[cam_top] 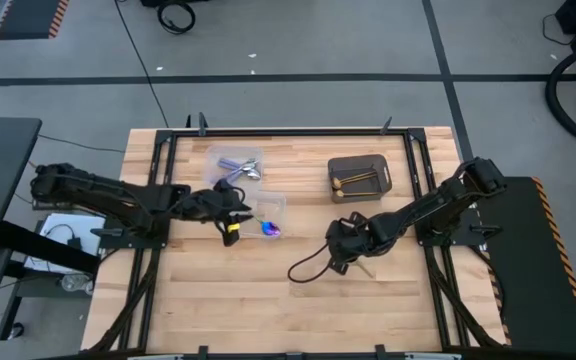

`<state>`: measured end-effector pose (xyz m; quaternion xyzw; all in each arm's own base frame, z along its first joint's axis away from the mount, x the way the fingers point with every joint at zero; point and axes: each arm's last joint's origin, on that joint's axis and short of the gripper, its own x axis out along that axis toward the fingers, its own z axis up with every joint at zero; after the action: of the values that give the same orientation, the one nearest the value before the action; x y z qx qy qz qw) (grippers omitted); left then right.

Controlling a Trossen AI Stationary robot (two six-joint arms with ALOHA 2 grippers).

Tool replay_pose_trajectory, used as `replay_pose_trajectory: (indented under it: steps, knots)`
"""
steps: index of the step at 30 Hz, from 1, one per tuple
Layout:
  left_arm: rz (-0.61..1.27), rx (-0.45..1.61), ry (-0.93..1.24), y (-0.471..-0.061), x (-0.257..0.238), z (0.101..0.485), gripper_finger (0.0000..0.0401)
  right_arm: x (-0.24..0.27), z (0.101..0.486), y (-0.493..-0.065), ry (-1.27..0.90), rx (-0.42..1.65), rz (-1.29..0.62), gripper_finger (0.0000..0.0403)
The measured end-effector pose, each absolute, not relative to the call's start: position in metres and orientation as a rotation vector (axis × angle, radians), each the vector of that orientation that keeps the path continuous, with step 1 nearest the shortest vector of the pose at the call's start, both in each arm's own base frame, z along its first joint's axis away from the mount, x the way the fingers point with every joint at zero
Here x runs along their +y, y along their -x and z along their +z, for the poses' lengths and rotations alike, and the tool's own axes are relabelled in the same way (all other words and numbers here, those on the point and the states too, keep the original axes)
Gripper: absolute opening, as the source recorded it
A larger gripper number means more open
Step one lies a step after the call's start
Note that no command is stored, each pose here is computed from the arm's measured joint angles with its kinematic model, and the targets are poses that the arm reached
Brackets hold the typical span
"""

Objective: Sort silverware by color (type)
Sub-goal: Put the gold spoon into the black bin

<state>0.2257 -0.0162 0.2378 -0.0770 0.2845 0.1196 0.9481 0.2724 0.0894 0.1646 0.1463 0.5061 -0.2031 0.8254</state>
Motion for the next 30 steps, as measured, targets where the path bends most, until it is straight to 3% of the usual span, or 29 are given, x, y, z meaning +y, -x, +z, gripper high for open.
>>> replay_pose_trajectory:
  steps: [11,30]
  knots:
    - [0.185,0.609,0.239,-0.223,-0.031,0.236,0.0118,0.092,0.158,-0.261,-0.373,1.195,-0.496,0.0127]
    - [0.156,0.542,0.238,-0.226,-0.035,0.241,0.0118,0.098,0.139,-0.249,-0.392,1.167,-0.488,0.0101]
